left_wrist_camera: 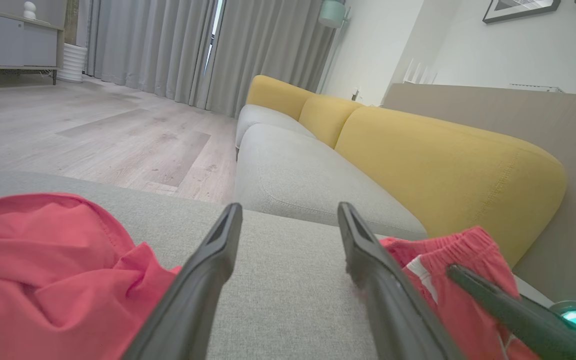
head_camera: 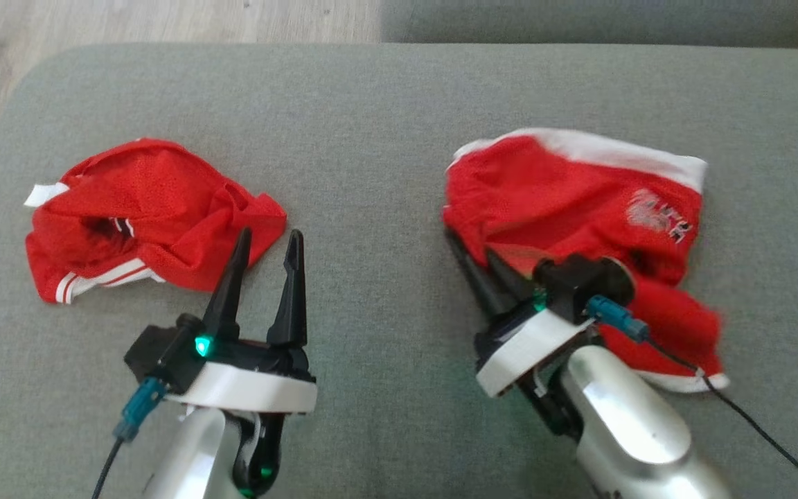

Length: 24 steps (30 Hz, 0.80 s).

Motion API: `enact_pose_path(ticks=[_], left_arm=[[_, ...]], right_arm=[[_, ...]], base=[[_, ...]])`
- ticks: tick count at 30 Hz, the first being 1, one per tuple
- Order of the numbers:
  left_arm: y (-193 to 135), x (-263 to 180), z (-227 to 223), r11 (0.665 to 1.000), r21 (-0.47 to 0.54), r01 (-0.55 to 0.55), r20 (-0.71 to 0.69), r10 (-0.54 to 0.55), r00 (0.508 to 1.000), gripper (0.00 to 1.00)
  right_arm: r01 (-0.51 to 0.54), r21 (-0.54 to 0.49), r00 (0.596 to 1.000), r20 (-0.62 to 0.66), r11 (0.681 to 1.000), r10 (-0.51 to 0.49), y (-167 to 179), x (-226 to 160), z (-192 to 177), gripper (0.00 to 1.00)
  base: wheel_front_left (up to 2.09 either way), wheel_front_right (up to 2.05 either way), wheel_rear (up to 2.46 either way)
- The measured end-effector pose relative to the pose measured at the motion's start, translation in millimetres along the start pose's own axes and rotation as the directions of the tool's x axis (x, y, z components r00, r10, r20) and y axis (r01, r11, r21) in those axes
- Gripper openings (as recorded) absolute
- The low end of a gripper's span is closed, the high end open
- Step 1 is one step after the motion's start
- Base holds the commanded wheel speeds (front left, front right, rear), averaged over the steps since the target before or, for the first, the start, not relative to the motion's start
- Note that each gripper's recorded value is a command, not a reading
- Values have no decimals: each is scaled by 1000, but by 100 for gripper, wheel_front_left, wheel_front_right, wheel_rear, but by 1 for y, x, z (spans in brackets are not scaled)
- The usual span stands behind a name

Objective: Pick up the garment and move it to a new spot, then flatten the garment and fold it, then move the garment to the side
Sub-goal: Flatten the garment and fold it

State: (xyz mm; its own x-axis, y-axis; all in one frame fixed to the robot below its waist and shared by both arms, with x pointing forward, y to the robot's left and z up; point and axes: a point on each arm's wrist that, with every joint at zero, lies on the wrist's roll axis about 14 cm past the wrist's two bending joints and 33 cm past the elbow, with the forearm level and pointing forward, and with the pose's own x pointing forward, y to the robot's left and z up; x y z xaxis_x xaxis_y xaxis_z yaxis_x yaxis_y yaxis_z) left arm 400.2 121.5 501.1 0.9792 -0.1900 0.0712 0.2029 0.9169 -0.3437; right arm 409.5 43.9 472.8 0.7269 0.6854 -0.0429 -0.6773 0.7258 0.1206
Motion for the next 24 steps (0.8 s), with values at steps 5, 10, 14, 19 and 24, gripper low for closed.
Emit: enact_pose_path(ticks=[5, 10, 14, 19, 24], left_arm=[[2, -9, -3, 1000, -5, -15, -9, 15, 1000, 100], [8, -11, -3, 999, -3, -34, -8, 34, 999, 100], [16, -14, -4, 998, -6, -59, -14, 59, 998, 100], [21, -17, -7, 997, -8, -77, -22, 76, 997, 100], [22, -16, -10, 997, -9, -79, -32, 79, 996, 100]], right_arm=[[-8, 54, 1000, 4, 999, 8, 5, 1, 7, 0], [54, 57, 997, -62, 997, -51, -22, 2, -9, 0], [83, 15, 990, -118, 996, -80, -44, 10, -19, 0], [104, -6, 981, -163, 995, -104, -60, 17, -29, 0], [132, -56, 960, -240, 990, -142, -77, 12, -50, 100]], base=[[0, 0, 0], [0, 0, 0], [0, 0, 0], [0, 0, 0], [0, 0, 0]])
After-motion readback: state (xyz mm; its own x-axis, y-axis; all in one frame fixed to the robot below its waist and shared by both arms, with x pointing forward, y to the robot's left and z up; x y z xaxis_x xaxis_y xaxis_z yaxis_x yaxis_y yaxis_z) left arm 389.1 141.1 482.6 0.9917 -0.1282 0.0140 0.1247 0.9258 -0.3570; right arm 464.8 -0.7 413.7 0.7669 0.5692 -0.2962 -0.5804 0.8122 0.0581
